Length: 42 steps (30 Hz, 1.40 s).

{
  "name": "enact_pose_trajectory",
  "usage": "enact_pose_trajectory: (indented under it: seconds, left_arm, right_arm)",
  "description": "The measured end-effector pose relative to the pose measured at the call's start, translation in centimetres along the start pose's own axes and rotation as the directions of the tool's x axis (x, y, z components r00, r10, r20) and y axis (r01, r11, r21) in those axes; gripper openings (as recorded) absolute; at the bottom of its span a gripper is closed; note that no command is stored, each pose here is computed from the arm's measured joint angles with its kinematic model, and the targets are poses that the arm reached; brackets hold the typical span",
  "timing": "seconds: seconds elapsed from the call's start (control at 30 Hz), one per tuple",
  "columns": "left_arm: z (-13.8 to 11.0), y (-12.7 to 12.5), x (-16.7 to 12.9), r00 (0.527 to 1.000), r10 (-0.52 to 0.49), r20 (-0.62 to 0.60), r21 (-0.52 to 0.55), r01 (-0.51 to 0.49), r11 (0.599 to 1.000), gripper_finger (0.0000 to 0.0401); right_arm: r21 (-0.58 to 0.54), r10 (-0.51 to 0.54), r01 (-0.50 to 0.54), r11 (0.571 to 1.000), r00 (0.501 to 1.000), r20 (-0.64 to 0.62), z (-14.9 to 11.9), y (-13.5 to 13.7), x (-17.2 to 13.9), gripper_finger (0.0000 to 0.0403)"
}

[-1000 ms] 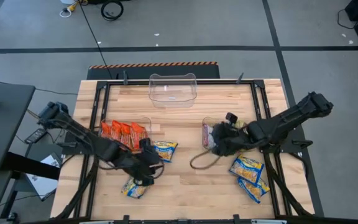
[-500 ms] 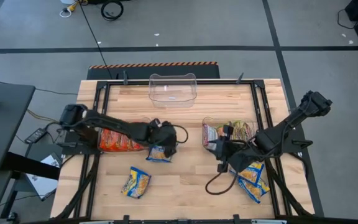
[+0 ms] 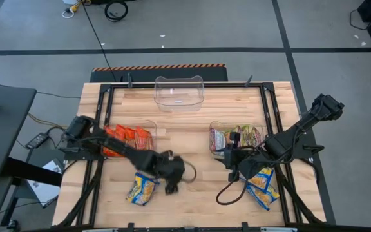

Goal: Sort Maruchan noodles
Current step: Put the blue noodle from the middle into the top transparent bin

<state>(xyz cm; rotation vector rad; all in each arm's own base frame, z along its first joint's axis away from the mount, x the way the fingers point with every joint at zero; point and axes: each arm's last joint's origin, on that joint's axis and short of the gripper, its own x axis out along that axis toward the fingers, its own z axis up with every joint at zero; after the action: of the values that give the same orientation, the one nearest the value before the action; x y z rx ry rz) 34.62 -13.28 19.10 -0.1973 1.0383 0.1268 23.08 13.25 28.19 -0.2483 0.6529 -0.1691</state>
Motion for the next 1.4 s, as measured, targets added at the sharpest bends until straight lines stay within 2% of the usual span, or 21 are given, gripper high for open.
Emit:
enact_pose_trajectory:
  seconds: [0.07, 0.17, 0.27, 0.37, 0.47, 0.57, 0.63, 0.77, 0.87, 0.97, 1.03, 1.13, 1.2, 1.3, 1.4]
  left_arm:
    - [0.6, -1.8, -1.7, 0.997, -0.060, 0.048, 0.097, 0.055, 0.994, 0.0169]
    - [1.4, -2.3, -3.0, 0.997, -0.047, 0.064, 0.143, 0.037, 0.989, 0.0169]
    - [2.9, -1.0, -3.5, 0.997, -0.019, 0.079, 0.064, 0.014, 0.998, 0.0169]
    - [4.0, 0.4, -3.4, 0.997, -0.002, 0.077, -0.016, 0.003, 1.000, 0.0169]
    - [5.1, -0.2, -4.7, 0.995, 0.008, 0.104, -0.008, -0.007, 1.000, 0.0167]
    - [6.6, -1.0, -7.4, 0.989, 0.000, 0.146, -0.044, 0.006, 0.999, 0.0162]
    - [6.8, -0.8, -8.1, 0.993, 0.019, 0.114, -0.099, -0.008, 0.995, 0.0161]
    - [6.8, -0.9, -8.4, 0.993, 0.036, 0.108, -0.169, -0.017, 0.985, 0.0160]
    - [6.5, -1.4, -8.5, 0.997, -0.016, 0.071, -0.157, 0.027, 0.987, 0.0160]
    - [6.9, -0.3, -7.9, 0.995, -0.101, -0.006, -0.180, 0.099, 0.979, 0.0162]
    - [7.5, 0.9, -7.3, 0.993, -0.114, -0.035, -0.130, 0.109, 0.985, 0.0168]
    - [8.3, 2.4, -5.8, 0.984, -0.160, -0.072, 0.057, 0.165, 0.985, 0.0186]
    - [8.6, 2.8, -4.3, 0.958, -0.258, -0.124, 0.157, 0.275, 0.949, 0.0202]
    - [8.4, 3.7, -1.8, 0.897, -0.372, -0.239, 0.234, 0.425, 0.874, 0.0221]
    - [7.9, 4.5, 0.9, 0.882, -0.357, -0.309, 0.339, 0.453, 0.825, 0.0226]
  right_arm:
    - [-0.016, -0.005, 0.005, 1.000, 1.000, -0.013, -0.1, -0.1, 0.0, 0.0137]
    - [-0.074, -0.017, 0.015, 0.997, 1.000, -0.025, -0.2, -0.4, 0.0, 0.0137]
    - [-0.131, -0.049, 0.045, 0.990, 0.998, -0.027, -0.1, -1.0, 0.3, 0.0137]
    - [-0.162, -0.143, 0.138, 0.977, 0.989, -0.021, 0.1, -2.2, 0.7, 0.0137]
    - [-0.180, -0.200, 0.193, 0.965, 0.979, -0.025, 0.6, -4.1, 0.6, 0.0142]
    - [-0.170, -0.191, 0.184, 0.968, 0.981, -0.026, 2.2, -6.4, -0.5, 0.0154]
    - [-0.111, -0.150, 0.147, 0.983, 0.988, -0.019, 3.0, -7.8, -1.3, 0.0163]
    - [0.043, 0.036, -0.036, 0.998, 0.999, -0.014, 3.1, -8.8, -2.2, 0.0180]
    - [0.173, 0.209, -0.199, 0.965, 0.977, -0.046, 2.3, -8.2, -2.6, 0.0193]
    - [0.269, 0.372, -0.328, 0.905, 0.919, -0.132, 1.4, -6.7, -3.0, 0.0210]
    - [0.260, 0.408, -0.355, 0.898, 0.893, -0.191, 0.8, -5.5, -3.4, 0.0224]
    - [0.190, 0.386, -0.344, 0.919, 0.884, -0.264, 0.0, -3.6, -3.7, 0.0242]
    - [0.184, 0.396, -0.355, 0.917, 0.872, -0.290, -0.2, -2.4, -3.7, 0.0247]
    - [0.214, 0.414, -0.360, 0.908, 0.853, -0.318, -0.6, -0.6, -3.6, 0.0248]
    - [0.232, 0.422, -0.360, 0.904, 0.840, -0.342, -0.9, 1.0, -3.3, 0.0245]
